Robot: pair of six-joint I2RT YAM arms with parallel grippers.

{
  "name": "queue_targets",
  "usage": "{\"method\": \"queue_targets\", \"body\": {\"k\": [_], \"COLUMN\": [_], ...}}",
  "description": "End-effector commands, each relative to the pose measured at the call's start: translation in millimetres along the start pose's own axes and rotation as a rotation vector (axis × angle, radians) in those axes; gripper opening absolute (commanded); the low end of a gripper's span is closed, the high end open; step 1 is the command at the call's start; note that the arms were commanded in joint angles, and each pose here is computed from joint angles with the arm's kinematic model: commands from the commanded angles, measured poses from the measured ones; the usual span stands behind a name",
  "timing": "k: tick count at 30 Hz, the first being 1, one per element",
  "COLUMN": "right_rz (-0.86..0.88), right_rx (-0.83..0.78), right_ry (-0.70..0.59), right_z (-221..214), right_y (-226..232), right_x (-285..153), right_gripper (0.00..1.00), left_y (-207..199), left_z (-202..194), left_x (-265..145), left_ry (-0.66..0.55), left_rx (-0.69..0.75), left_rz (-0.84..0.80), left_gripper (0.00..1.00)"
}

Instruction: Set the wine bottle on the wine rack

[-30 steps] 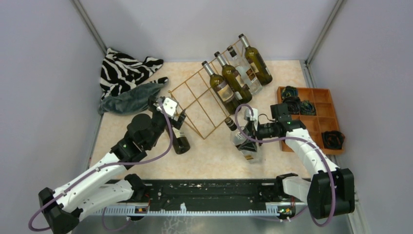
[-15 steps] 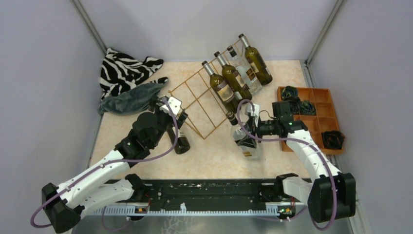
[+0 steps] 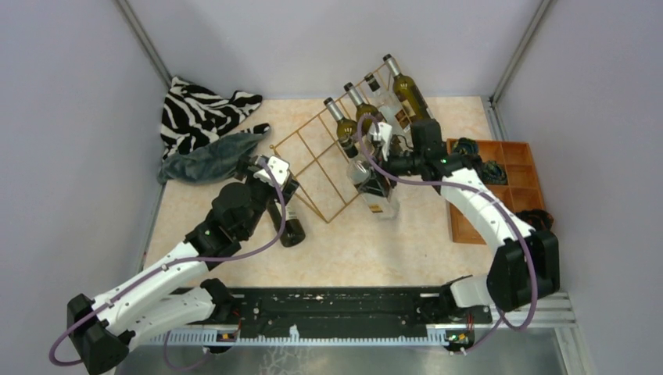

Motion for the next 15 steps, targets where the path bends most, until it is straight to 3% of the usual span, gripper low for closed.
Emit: {"method": "queue_targets", "body": {"k": [1,7,15], "right_rz": [-0.068,-0.170,-0.298], "right_rx": [-0.085,-0.070,-0.027], "right_ry": [-0.146,-0.173,-0.187], "right_z": [69,95,100], "right_y": [-10,-20,-38], "right_x": [15,50,90], "right_gripper": [0.00,0.00,0.00], "left_y": [5,5,7], "left_z": [2,4,5], "left_x": [-1,-2,-3], "left_ry": [-0.026,-0.034,-0.044], "left_rx": [-0.007,-0.012,-0.018], "left_rz": [0.045,0.040,0.041], "left_gripper": [0.99,0.99,0.99]}}
Point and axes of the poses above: each gripper's point midway between its finger pads, its own x axis out along the fingers, its own y axis along the line the jaws close on, z = x × y, the point moved 10 cm from there along -x, back along the fingers, and after that the axes turned 2 degrees about x, right-handed, at the moved point
